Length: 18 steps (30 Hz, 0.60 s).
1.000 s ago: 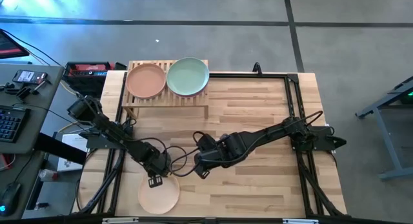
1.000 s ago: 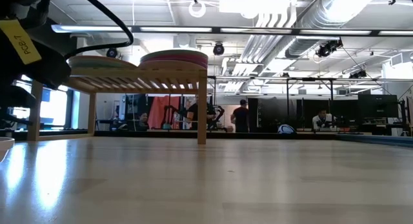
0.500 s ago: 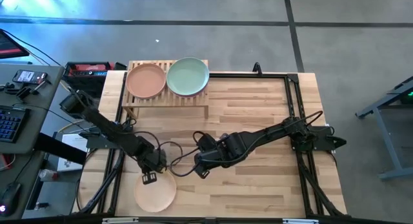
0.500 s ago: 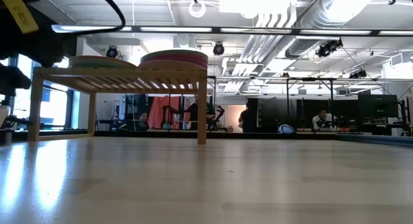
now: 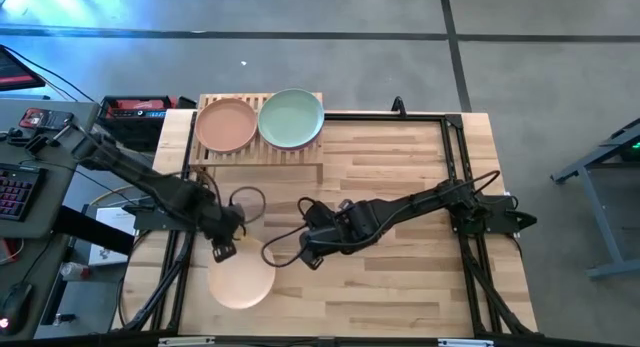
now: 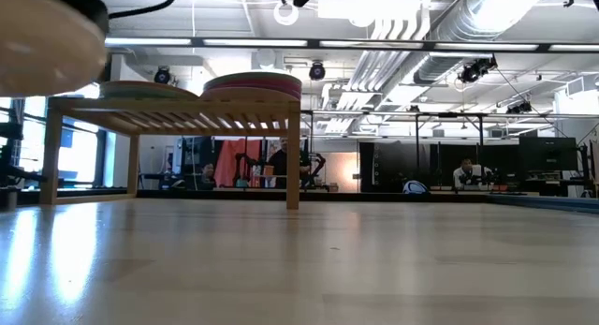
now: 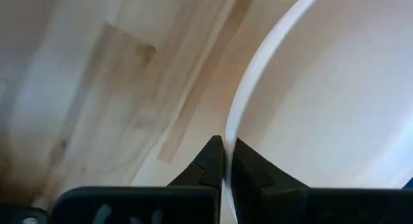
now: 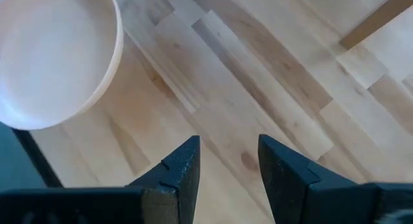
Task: Place and stack plates onto a shelf
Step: Stack the light orange plate on top of the brown plate on the shelf
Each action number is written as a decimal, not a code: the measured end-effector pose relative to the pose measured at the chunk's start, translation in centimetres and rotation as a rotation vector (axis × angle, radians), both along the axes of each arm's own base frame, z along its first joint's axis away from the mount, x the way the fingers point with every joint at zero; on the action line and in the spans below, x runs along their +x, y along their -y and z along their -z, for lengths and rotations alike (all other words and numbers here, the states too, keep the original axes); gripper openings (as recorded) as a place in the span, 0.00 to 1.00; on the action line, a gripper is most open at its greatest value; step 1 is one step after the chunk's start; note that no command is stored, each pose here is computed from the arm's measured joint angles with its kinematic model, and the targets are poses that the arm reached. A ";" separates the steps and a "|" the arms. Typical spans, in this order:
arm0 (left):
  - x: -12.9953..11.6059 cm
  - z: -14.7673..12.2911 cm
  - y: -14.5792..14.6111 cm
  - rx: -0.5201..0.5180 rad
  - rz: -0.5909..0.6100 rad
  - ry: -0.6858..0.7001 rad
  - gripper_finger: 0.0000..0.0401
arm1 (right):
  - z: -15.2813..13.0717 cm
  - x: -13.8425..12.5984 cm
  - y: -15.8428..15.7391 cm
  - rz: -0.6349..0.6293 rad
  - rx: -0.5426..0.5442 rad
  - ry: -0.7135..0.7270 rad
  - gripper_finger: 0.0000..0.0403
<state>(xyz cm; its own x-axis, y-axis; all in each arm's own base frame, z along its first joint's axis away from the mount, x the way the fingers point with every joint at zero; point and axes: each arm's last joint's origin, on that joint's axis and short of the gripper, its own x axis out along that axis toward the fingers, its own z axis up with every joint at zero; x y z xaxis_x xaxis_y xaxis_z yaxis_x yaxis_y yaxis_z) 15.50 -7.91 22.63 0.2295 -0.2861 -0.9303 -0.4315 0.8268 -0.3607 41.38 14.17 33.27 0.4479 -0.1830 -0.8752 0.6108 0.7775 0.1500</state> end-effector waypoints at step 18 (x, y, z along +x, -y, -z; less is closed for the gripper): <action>-2.6 -6.3 -6.0 0.179 -0.371 0.215 0.01 | 0.2 0.7 6.8 -0.046 -0.120 -0.150 0.33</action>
<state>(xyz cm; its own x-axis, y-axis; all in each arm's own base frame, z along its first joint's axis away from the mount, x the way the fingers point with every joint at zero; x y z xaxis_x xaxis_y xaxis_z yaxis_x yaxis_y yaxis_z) 12.89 -1.89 28.89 0.4793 0.0129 -0.8776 -0.6411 0.6880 -0.3400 42.07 7.39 33.08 0.3239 -0.2723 -0.9061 0.5831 0.8116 -0.0355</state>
